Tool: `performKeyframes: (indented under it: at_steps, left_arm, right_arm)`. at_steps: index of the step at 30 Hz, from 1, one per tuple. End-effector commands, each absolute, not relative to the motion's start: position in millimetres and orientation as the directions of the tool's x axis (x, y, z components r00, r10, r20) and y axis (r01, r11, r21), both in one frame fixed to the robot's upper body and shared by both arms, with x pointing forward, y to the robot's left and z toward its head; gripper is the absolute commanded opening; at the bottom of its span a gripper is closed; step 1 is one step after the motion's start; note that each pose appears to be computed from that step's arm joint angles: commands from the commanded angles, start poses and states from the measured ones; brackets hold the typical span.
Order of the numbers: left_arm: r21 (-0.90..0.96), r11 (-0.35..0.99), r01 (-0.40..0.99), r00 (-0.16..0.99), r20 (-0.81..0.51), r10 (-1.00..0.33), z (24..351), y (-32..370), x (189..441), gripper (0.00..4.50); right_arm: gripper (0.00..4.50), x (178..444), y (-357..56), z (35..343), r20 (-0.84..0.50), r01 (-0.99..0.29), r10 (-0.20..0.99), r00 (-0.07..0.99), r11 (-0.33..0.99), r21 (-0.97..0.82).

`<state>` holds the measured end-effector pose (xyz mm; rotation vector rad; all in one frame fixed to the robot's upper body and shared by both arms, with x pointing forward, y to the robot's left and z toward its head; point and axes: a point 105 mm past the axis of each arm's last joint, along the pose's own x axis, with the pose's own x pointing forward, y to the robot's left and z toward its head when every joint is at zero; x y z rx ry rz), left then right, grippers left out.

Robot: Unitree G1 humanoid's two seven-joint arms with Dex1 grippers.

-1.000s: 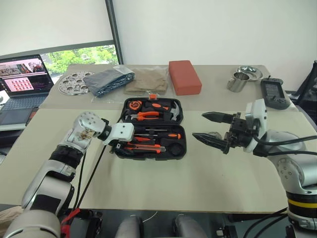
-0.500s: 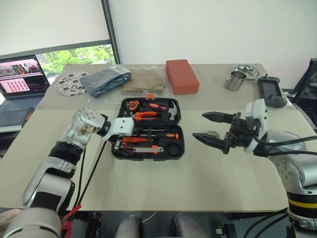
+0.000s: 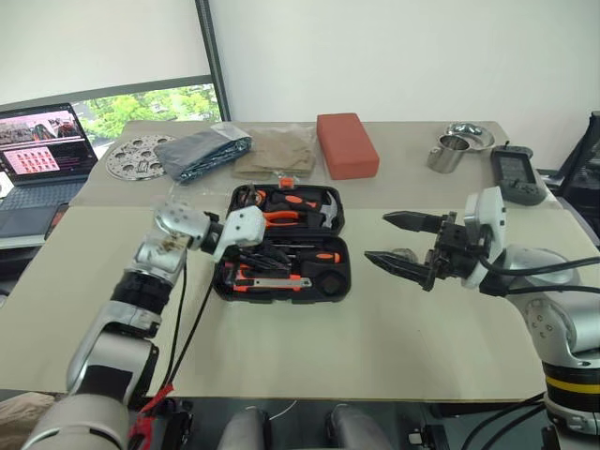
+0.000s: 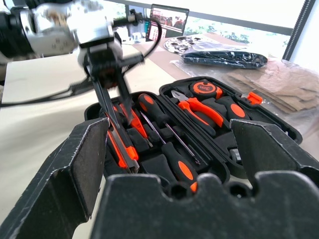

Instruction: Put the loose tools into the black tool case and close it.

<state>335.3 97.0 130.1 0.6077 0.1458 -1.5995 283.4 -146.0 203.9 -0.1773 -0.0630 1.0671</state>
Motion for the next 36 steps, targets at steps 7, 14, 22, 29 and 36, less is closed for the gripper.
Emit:
performKeyframes:
  at_steps: [7,14,22,29,36]
  left_arm:
    - [0.251,-0.108,0.962,0.041,-0.524,-0.851,93.7,107.2,343.4,0.1]
    - [0.229,-0.05,0.972,0.072,-0.494,-0.867,86.1,108.2,348.8,0.1]
    - [0.173,-0.03,0.984,0.062,-0.502,-0.863,67.6,110.9,343.7,0.1]
    - [0.139,-0.03,0.99,0.049,-0.533,-0.844,51.3,113.3,338.9,0.1]
    - [0.181,-0.04,0.983,0.06,-0.514,-0.856,60.1,110.8,341.1,0.1]
  right_arm:
    - [4.5,277.3,-152.0,210.3,-0.049,-0.854,0.871,0.489,0.466,-0.229]
    - [4.5,269.4,-161.1,197.7,-0.147,-0.879,0.875,0.462,0.43,-0.204]
    - [4.5,261.6,-163.2,187.9,-0.211,-0.9,0.877,0.431,0.4,-0.172]
    - [4.5,263.1,-166.3,187.8,-0.222,-0.896,0.871,0.439,0.404,-0.185]
    - [4.5,264.2,-167.5,188.9,-0.214,-0.89,0.868,0.448,0.413,-0.192]
